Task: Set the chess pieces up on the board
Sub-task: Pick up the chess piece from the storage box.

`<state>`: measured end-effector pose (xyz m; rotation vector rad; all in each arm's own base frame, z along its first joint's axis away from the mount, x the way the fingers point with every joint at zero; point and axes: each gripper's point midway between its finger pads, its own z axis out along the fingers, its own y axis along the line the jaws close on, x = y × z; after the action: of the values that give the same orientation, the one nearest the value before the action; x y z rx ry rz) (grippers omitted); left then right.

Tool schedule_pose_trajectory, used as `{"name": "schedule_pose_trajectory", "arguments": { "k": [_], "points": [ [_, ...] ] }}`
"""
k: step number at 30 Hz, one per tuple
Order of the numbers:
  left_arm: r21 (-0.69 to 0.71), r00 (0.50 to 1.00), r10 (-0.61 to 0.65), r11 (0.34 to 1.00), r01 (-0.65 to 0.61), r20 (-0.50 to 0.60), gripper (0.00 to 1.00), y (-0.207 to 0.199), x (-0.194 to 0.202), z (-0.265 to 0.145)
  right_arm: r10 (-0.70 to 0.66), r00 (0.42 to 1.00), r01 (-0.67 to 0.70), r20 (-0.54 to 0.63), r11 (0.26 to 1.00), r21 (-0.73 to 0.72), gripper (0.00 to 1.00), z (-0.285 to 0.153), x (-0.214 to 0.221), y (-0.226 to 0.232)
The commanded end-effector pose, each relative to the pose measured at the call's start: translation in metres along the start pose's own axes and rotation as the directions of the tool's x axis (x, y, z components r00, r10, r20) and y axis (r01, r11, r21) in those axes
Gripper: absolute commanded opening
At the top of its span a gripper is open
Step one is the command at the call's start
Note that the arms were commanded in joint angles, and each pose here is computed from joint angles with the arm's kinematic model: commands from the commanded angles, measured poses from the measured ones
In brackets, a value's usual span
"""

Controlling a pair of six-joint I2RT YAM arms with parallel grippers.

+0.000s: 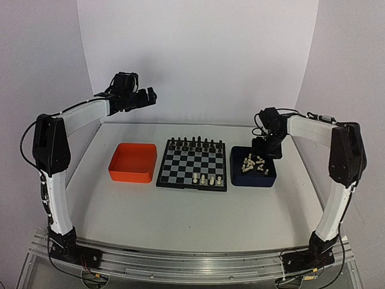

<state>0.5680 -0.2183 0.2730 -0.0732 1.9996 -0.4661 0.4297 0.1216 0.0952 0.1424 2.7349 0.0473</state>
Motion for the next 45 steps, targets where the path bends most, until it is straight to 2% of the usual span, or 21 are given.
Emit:
{"name": "schedule_pose_trajectory", "arguments": {
  "k": [1, 9, 20, 45],
  "points": [
    [0.074, 0.993, 0.017, 0.997, -0.026, 0.115, 1.00, -0.019, -0.036, 0.002, 0.197, 0.975, -0.203, -0.101, 0.978, -0.051, 0.72, 0.006, 0.016, 0.012],
    [0.148, 0.993, 0.043, 0.987, -0.060, 0.112, 1.00, -0.031, -0.032, 0.003, 0.332, 0.911, -0.366, -0.245, 0.924, -0.109, 0.57, 0.034, 0.022, 0.042],
    [0.196, 0.994, 0.070, 0.977, -0.086, 0.089, 1.00, -0.035, -0.018, -0.001, 0.428, 0.880, -0.437, -0.207, 0.899, 0.004, 0.43, 0.047, 0.029, 0.027],
    [0.236, 0.995, 0.067, 0.968, -0.082, 0.072, 1.00, -0.033, -0.018, 0.001, 0.429, 0.889, -0.428, -0.160, 0.903, 0.048, 0.37, 0.063, 0.021, 0.035]
  ]
}}
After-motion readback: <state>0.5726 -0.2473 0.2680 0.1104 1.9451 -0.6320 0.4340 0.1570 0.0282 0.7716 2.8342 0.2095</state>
